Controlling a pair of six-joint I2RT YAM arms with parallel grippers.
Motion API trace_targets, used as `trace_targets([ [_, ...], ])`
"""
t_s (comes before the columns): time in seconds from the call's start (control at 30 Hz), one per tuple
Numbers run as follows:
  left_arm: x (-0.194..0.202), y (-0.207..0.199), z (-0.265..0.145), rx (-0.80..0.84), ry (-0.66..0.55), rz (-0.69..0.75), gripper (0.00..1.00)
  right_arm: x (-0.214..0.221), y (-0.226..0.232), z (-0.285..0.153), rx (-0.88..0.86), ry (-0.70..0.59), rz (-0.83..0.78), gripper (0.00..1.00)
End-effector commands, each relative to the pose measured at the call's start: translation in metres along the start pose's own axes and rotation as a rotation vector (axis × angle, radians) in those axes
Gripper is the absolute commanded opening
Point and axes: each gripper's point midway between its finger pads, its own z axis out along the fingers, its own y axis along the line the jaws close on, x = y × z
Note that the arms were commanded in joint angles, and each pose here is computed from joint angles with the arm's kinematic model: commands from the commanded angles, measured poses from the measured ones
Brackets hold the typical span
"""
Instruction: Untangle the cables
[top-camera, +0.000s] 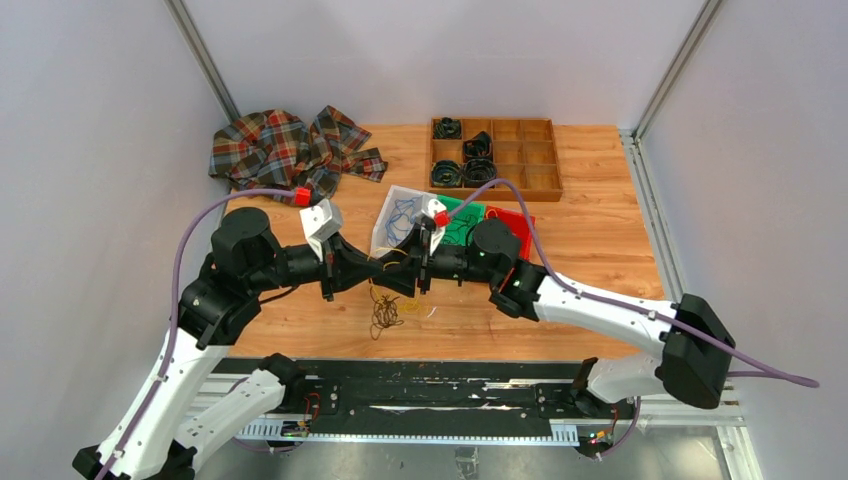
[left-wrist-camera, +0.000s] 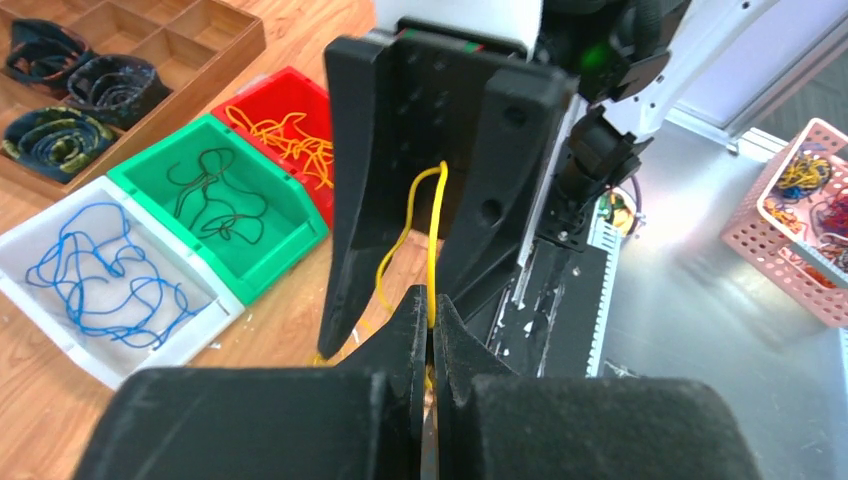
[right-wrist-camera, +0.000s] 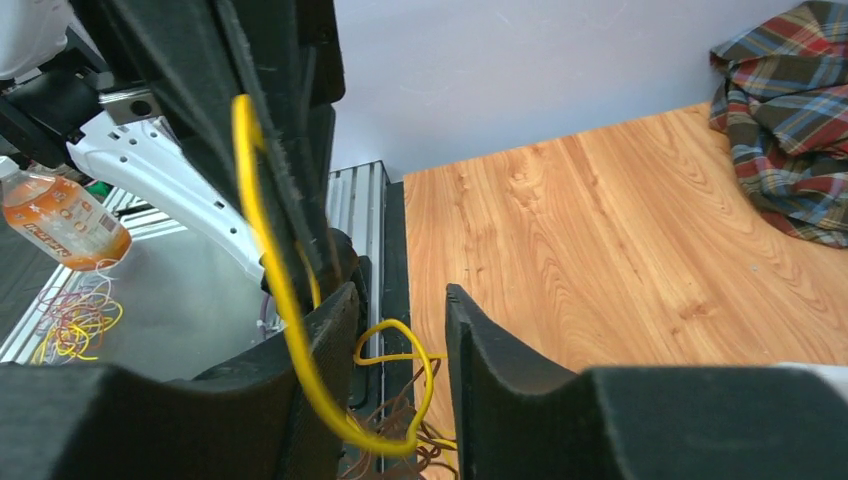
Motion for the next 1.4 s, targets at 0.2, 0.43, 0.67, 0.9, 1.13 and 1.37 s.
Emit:
trace_targets([
  [0.2,-0.033,-0.018,-0.001,0.072,-0.088,-0.030,0.00,0.002,0.012,0.032,-0.144,-0.005,0.080,0.31],
  [0.43,-0.053,-0.020,-0.005,0.063,-0.129,0.017,0.01,0.026,0.003,0.036,-0.115,0.016,0.111,0.27],
  [0.67,-0.087,-0.021,-0.014,0.033,-0.181,0.106,0.00,0.082,-0.021,0.024,0.014,0.069,0.121,0.20],
  [0.9,-0.122,-0.019,-0.026,-0.031,-0.226,0.208,0.00,0.144,-0.054,-0.005,0.202,0.149,0.103,0.19],
  [1.13,-0.126,-0.010,-0.030,-0.087,-0.218,0.248,0.00,0.114,-0.073,-0.035,0.377,0.100,-0.019,0.32],
  [1.37,-0.120,0.002,-0.028,-0.137,-0.200,0.270,0.01,0.045,-0.072,-0.063,0.478,0.050,-0.198,0.49],
])
